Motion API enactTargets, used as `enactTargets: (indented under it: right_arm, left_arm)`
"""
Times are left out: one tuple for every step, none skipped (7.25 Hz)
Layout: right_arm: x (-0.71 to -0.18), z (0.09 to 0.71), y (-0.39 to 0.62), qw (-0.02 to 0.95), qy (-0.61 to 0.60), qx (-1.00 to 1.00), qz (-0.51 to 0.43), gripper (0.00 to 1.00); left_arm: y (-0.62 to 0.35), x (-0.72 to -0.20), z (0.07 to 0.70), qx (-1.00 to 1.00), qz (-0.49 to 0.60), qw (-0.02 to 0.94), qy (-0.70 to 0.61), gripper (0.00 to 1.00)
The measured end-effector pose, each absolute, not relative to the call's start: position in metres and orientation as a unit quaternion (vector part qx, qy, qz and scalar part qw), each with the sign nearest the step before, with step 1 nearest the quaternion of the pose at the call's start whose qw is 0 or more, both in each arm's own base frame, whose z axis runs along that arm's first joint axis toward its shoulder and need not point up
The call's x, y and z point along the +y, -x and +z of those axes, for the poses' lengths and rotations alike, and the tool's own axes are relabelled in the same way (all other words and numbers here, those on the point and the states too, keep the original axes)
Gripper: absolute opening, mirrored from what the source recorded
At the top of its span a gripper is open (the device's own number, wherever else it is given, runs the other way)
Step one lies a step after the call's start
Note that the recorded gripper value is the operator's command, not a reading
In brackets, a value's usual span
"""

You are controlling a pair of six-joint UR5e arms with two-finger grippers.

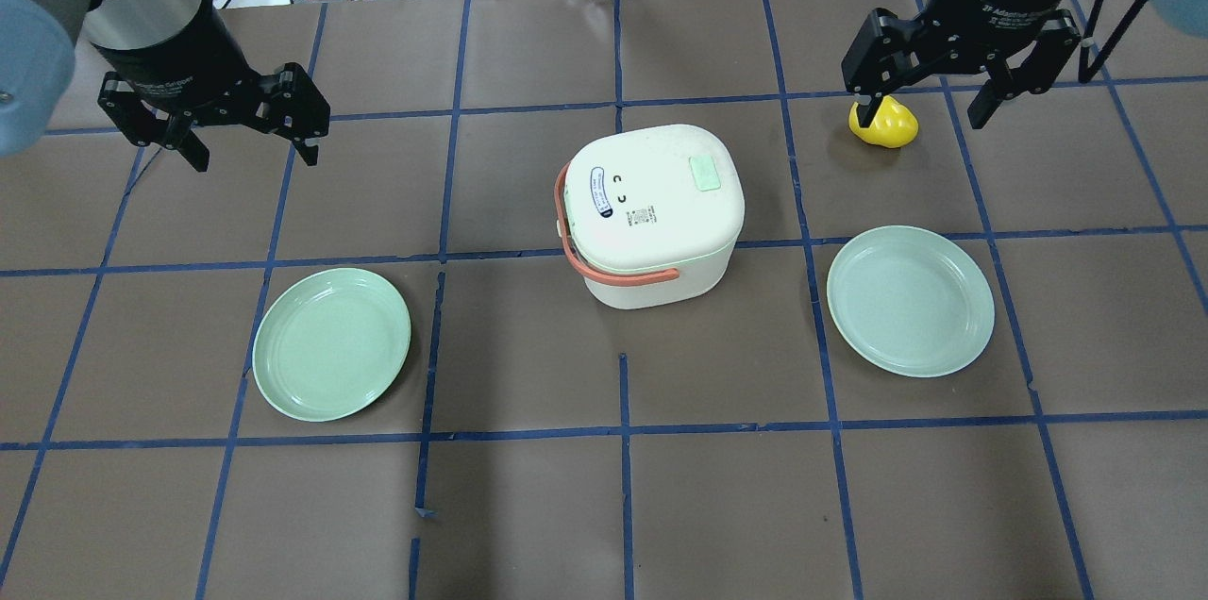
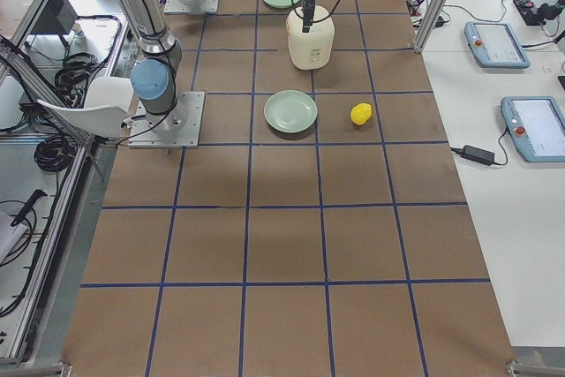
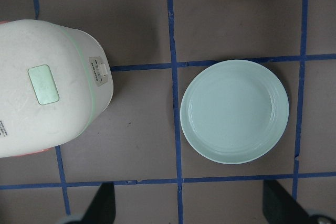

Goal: Press rice cooker button
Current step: 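Move the right gripper over the rice cooker toward its green lid button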

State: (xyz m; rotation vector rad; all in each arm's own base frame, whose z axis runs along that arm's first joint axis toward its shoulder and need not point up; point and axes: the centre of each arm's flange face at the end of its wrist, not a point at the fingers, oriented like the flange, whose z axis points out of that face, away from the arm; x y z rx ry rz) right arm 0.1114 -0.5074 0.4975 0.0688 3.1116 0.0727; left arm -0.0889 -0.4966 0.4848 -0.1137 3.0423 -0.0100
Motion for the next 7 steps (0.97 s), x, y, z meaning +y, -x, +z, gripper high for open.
enactTargets:
  right_arm:
    - [-0.507,0.497,-0.112,0.015,-0.021,0.999,0.023,1.0]
    - [-0.508,0.497,-0.112,0.017,-0.019,0.999,0.023,1.0]
    - [-0.508,0.496,-0.115,0.019,-0.016,0.999,0.023,1.0]
    - [-0.508,0.493,-0.123,0.02,-0.012,0.999,0.023,0.96]
    - [-0.509,0.487,-0.137,0.021,-0.011,0.999,0.025,0.95]
    - [-0.512,0.479,-0.162,0.021,-0.015,0.999,0.021,0.96]
    - [-0.517,0.468,-0.195,0.02,-0.011,1.0,0.007,0.81]
  left_arm:
    - [0.089,-0.497,0.485,0.998,-0.003,0.049,0.037,1.0]
    - [0.089,-0.497,0.485,0.998,-0.003,0.049,0.037,1.0]
    - [0.089,-0.497,0.485,0.998,-0.003,0.049,0.037,1.0]
    - [0.089,-0.497,0.485,0.998,-0.003,0.049,0.037,1.0]
    - [0.089,-0.497,0.485,0.998,-0.003,0.048,0.037,1.0]
    - [0.089,-0.497,0.485,0.998,-0.003,0.048,0.037,1.0]
    - [0.089,-0.497,0.485,0.998,-0.003,0.048,0.037,1.0]
